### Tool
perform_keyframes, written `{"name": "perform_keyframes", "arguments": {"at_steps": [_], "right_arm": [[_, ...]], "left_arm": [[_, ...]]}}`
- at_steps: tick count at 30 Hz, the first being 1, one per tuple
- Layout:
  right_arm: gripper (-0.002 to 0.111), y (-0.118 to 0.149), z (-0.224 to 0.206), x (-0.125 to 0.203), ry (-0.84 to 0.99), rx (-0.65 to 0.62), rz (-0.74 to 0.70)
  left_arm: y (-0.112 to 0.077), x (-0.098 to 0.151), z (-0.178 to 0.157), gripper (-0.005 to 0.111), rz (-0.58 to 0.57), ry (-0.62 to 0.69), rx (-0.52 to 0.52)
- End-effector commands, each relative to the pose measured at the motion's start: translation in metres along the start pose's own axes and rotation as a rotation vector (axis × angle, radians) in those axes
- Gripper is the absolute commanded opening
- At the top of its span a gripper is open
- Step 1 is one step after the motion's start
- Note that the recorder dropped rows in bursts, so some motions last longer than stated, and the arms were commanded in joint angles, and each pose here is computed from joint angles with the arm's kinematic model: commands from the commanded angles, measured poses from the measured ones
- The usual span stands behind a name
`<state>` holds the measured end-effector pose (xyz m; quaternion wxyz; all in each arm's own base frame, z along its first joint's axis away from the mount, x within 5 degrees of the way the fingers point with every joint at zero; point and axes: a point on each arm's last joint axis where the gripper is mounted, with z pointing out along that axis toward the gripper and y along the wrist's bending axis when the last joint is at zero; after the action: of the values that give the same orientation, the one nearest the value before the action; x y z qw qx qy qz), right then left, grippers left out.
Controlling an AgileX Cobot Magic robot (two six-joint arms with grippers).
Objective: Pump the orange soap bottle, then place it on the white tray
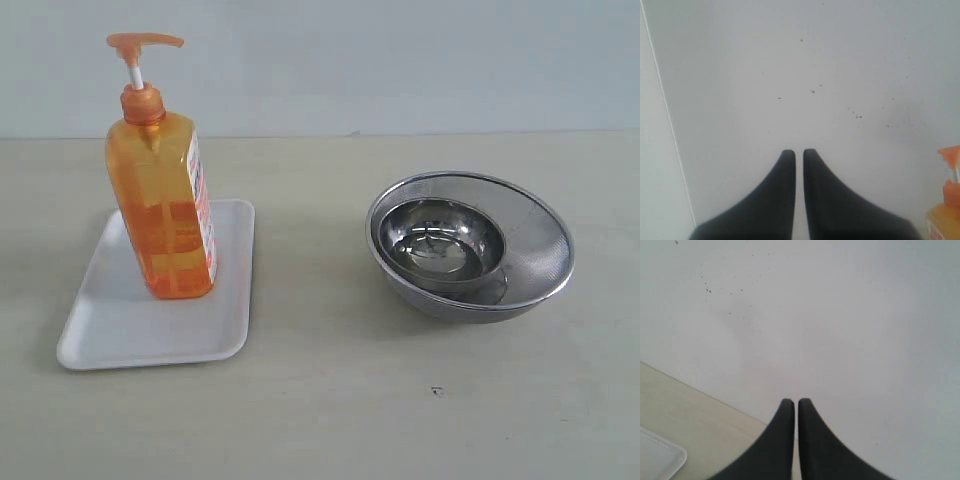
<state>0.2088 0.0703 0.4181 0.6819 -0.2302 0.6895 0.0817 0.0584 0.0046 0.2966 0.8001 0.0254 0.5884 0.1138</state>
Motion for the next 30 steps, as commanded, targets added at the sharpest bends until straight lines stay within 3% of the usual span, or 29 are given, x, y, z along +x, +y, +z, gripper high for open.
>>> {"name": "perform_keyframes", "arguments": {"at_steps": [1, 13, 30], "right_arm": [[0.0, -0.002, -0.003, -0.002, -0.013, 0.014, 0.003], [0.0, -0.002, -0.003, -0.003, -0.014, 0.018, 0.004], [0.0, -0.002, -0.003, -0.003, -0.014, 0.018, 0.004]], "left_arm": [[0.001, 0.0, -0.013, 0.005, 0.019, 0.004, -0.018], [0.002, 0.013, -0.025, 0.005, -0.022, 0.1, -0.043], [-0.008, 0.063, -0.026, 0.005, -0.154, 0.238, -0.023]]}}
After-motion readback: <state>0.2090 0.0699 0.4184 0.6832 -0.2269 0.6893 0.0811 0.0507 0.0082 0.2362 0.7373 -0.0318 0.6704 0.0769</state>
